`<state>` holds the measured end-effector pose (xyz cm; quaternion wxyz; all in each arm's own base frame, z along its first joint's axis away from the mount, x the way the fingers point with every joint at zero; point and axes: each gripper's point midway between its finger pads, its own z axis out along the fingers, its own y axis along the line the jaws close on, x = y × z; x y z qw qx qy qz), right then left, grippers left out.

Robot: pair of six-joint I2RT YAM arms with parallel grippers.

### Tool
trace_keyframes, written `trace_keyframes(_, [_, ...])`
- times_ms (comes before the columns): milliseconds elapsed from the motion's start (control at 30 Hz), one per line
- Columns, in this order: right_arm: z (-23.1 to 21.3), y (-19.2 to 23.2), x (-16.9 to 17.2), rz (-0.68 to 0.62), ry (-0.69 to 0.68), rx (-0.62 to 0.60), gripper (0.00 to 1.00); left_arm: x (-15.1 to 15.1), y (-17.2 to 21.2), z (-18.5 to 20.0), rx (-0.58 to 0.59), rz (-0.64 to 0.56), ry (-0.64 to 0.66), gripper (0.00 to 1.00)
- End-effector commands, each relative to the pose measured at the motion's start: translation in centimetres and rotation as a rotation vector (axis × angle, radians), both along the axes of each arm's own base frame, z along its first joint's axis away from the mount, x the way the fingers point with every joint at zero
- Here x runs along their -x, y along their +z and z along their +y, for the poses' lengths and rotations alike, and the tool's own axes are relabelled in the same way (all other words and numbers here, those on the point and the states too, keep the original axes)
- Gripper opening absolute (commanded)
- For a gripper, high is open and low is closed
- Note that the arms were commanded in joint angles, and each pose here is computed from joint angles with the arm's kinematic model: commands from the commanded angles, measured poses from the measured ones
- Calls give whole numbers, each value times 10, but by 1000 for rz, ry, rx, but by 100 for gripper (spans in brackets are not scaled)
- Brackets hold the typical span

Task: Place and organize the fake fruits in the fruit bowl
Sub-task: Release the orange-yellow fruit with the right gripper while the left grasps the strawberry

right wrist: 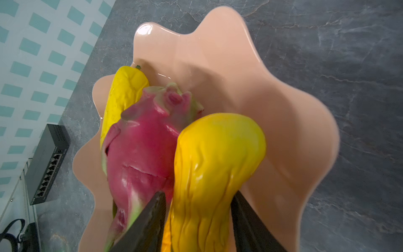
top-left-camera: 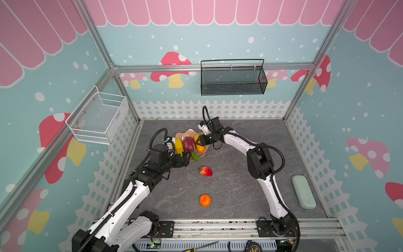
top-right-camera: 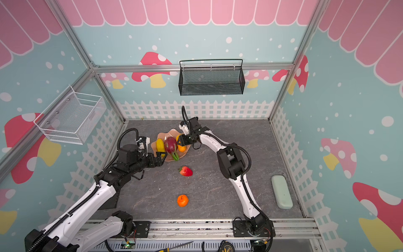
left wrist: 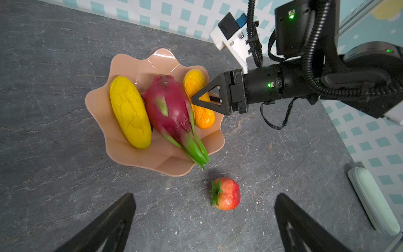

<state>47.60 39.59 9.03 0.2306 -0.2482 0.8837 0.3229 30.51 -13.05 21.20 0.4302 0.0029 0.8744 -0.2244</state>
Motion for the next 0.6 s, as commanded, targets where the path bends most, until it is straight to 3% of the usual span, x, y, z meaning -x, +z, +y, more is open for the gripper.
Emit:
trace_keyframes(0, [5, 2, -2, -19, 6, 9, 58, 0, -1, -1, 17, 4, -3, 100])
trace_keyframes(133, [4, 12, -4, -50, 5, 13, 66, 0, -4, -3, 18, 11, -11, 100])
trace_keyframes(333, [-3, 69, -4, -168, -8, -11, 80, -1, -17, -4, 0, 41, -15, 99])
trace_keyframes(567, [-57, 113, 48, -301, -76, -20, 88, 7, -53, -37, -67, 141, -74, 98])
